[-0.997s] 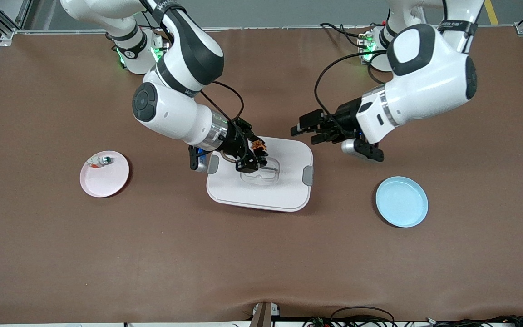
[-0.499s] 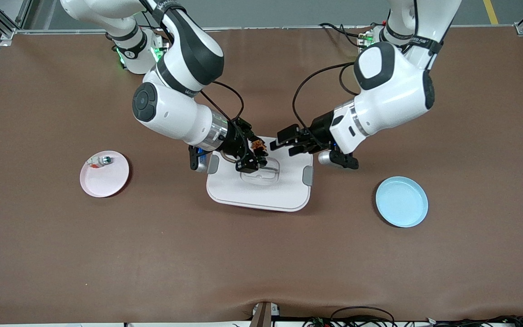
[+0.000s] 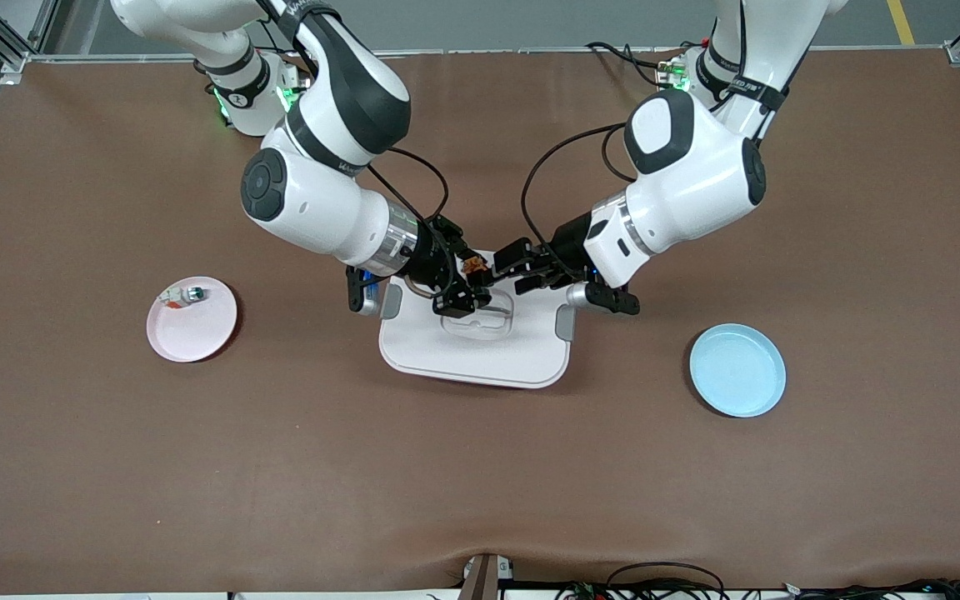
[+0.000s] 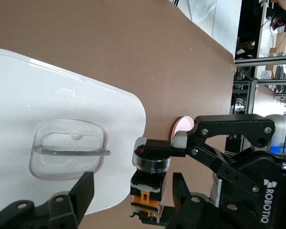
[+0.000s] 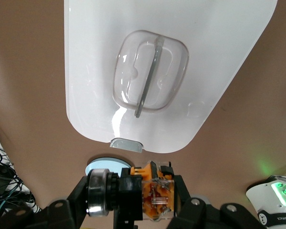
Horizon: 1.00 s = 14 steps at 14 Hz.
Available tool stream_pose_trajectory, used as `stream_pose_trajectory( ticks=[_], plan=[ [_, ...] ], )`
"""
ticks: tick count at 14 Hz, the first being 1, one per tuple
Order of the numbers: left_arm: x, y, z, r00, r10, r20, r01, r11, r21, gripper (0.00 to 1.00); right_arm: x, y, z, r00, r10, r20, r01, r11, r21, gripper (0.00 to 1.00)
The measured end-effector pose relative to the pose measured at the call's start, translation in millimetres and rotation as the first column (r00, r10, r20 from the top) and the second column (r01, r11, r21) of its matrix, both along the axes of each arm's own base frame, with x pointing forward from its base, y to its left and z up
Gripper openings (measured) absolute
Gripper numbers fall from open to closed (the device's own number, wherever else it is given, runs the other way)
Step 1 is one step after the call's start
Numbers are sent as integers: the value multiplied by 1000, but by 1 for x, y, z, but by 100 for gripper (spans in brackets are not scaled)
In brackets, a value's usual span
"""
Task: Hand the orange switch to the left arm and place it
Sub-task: 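Grasp the switch with the left gripper while the right gripper opens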
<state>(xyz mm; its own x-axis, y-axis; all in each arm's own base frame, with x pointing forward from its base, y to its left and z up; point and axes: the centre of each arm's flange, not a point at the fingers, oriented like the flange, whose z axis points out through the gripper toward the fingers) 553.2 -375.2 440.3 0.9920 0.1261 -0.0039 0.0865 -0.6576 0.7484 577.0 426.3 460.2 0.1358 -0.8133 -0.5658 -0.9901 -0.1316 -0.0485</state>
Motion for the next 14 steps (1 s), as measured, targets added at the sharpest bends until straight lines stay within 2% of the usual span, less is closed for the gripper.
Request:
stream_pose_trajectory(
  ticks=[10, 11, 13, 14],
  plan=[
    [-7, -13, -10, 999, -28, 23, 28, 1000, 9, 68, -1, 10, 9, 1000, -15, 0, 15, 1000, 13, 72],
    [-7, -14, -8, 999, -26, 25, 26, 1000, 6, 61, -1, 11, 8, 1000, -15, -1, 15, 1000, 12, 72],
    [-7, -15, -6, 999, -27, 29, 27, 1000, 3, 39, 0, 13, 3, 1000, -14, -6, 14, 1000, 10, 72],
    [-7, -15, -6, 999, -26, 30, 26, 1000, 3, 39, 0, 13, 3, 1000, -14, -6, 14, 1000, 10, 72]
  ],
)
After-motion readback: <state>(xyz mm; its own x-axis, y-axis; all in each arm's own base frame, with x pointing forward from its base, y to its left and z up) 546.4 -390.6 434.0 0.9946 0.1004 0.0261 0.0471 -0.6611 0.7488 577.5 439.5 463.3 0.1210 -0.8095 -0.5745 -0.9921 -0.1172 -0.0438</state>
